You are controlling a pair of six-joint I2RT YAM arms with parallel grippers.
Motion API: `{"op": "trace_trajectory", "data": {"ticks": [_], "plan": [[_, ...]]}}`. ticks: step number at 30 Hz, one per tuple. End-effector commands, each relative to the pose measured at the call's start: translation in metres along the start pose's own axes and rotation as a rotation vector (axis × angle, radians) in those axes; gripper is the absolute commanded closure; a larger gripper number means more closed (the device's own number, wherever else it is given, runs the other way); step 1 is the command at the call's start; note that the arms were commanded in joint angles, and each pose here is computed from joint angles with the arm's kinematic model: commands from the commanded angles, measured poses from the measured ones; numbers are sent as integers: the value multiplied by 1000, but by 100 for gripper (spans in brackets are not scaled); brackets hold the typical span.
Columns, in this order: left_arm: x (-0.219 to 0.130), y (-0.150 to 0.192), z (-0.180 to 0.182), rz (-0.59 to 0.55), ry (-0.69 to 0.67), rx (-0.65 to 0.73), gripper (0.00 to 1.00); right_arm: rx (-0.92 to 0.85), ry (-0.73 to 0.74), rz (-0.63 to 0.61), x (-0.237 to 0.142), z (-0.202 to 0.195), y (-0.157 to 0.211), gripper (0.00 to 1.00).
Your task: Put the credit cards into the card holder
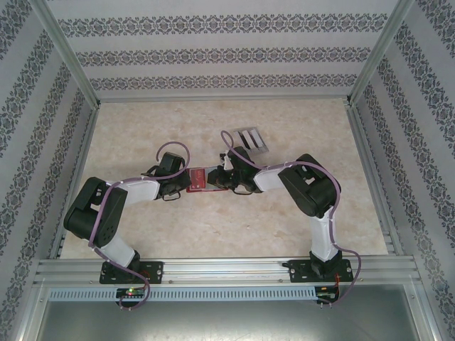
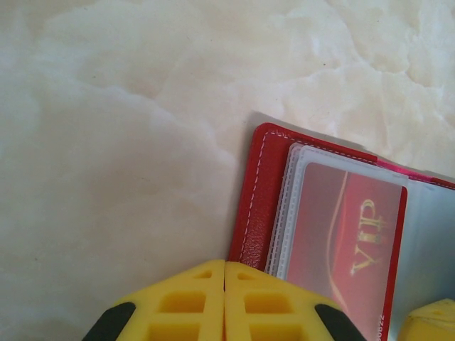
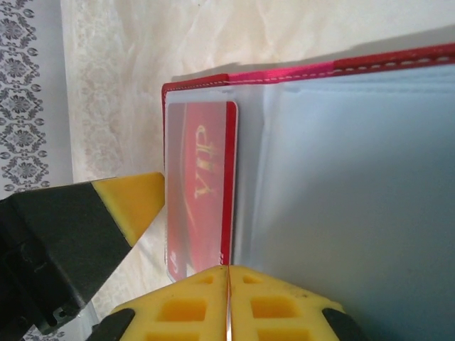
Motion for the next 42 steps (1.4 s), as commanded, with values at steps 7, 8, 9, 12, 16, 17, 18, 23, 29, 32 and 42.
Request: {"op": "trace_trajectory", "data": {"ticks": [7,8,9,12,16,17,18,23,29,32,42], "plan": [[4,7,25,27,-75,-18,91,-36,-20,64,19,13,8,95],[3,6,24,24,-73,-16,90,-44,-20,68,20,15,8,95],[2,6,23,22,-72,-15,90,-52,-20,72,19,17,8,95],[1,6,24,15,-65,-23,90,-72,-6,71,14,21,7,95],[-3,3,26,0,-61,-34,87,-132,47,61,-3,22,3,90],[-5,1,27,-15,-56,-39,86,-143,65,54,-10,21,1,90],[-8,-1,28,-30,-53,-42,85,-154,80,48,-15,20,0,89],[-21,-7,31,-90,-30,-54,83,-297,228,7,-55,18,-15,80],[-30,-11,33,-128,-15,-52,77,-467,431,5,-99,8,-40,72],[-34,-13,30,-139,-2,-44,74,-527,565,-7,-120,0,-58,68],[-24,-9,28,-104,-3,-35,71,-419,420,33,-92,21,-45,63]]}}
Point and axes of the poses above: each hand's point on the last joint's axis, 136 mm out from that joint toward the fingers, its own x axis out along the fingers, its own z axis along the line the jaws close on, y = z × x, the point moved 1 cm from there along -x, back along the fingers, and after that the axes turned 15 degrees about -x, right-handed, at the moved point
